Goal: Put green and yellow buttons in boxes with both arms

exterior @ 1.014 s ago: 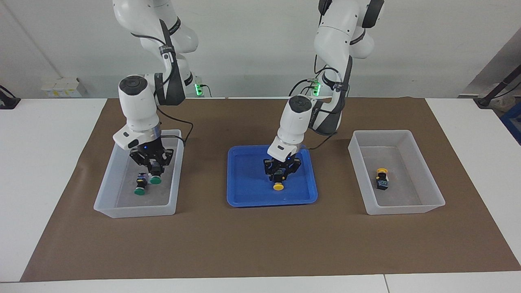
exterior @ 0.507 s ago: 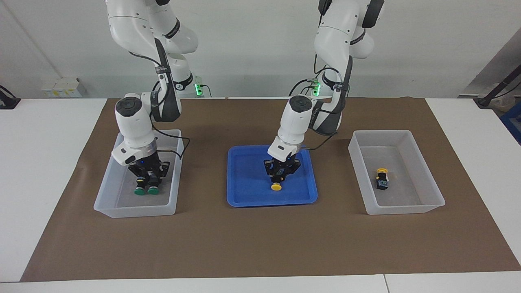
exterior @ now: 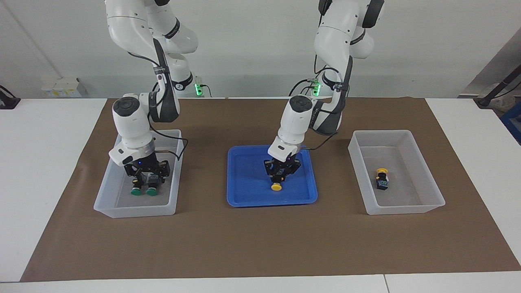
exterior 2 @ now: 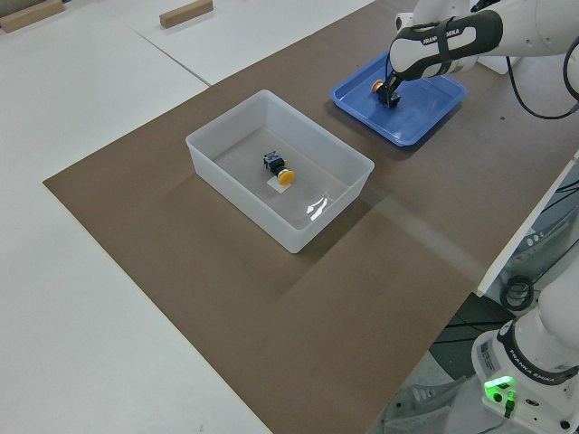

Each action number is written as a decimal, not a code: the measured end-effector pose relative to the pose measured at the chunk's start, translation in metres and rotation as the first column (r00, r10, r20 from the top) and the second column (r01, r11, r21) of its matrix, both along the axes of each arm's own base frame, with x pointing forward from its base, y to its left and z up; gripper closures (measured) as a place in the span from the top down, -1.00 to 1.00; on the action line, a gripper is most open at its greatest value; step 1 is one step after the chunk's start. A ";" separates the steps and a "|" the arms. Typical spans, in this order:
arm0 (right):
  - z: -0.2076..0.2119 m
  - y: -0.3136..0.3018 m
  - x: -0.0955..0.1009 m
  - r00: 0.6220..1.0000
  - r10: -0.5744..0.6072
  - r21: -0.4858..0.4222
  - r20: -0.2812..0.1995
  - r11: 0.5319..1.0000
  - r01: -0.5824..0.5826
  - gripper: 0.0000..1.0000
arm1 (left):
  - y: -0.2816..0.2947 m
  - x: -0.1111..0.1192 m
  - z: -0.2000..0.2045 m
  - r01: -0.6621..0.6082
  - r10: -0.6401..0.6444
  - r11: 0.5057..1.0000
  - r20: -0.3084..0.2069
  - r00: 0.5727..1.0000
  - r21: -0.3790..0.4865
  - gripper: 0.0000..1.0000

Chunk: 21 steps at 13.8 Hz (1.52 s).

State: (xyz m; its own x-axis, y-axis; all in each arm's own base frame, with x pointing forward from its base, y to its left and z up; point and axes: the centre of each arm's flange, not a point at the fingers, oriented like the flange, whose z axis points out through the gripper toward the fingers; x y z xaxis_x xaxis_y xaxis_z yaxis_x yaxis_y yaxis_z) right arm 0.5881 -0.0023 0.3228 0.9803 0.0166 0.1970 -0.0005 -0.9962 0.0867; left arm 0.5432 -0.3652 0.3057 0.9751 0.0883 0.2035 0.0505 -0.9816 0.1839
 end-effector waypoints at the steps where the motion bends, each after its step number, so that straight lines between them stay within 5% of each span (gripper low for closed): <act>1: 0.010 -0.001 0.002 1.000 -0.003 -0.005 -0.003 1.000 0.003 1.00 | 0.001 0.001 0.000 -0.002 0.002 1.000 -0.001 1.000 0.001 -0.16; 6: 0.099 -0.002 0.003 0.999 -0.039 -0.026 -0.030 0.999 0.038 1.00 | 0.007 0.015 0.016 -0.019 0.019 1.000 -0.011 1.000 0.013 -0.16; 11: 0.186 0.008 -0.010 0.994 -0.080 0.023 -0.075 0.996 0.082 1.00 | 0.050 0.055 0.073 -0.079 0.080 0.996 -0.031 0.996 0.034 -0.16; 16: 0.257 0.032 -0.019 0.992 -0.057 0.028 -0.113 0.998 0.060 1.00 | 0.160 0.082 0.137 -0.069 0.074 0.994 -0.061 0.995 0.089 -0.16; 21: 0.282 0.047 -0.036 0.982 -0.038 0.016 -0.186 0.999 0.042 1.00 | 0.278 0.102 0.179 0.027 -0.011 0.990 -0.119 0.993 0.139 -0.16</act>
State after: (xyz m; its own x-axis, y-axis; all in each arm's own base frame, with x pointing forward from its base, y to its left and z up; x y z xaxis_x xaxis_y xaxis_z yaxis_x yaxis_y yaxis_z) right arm 0.5524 0.0450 0.6046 0.9996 -0.0256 0.0118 -0.0264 -0.9972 0.0695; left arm 0.6456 -0.0872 0.4848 0.9942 0.0483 0.0965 0.0448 -0.9983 0.0380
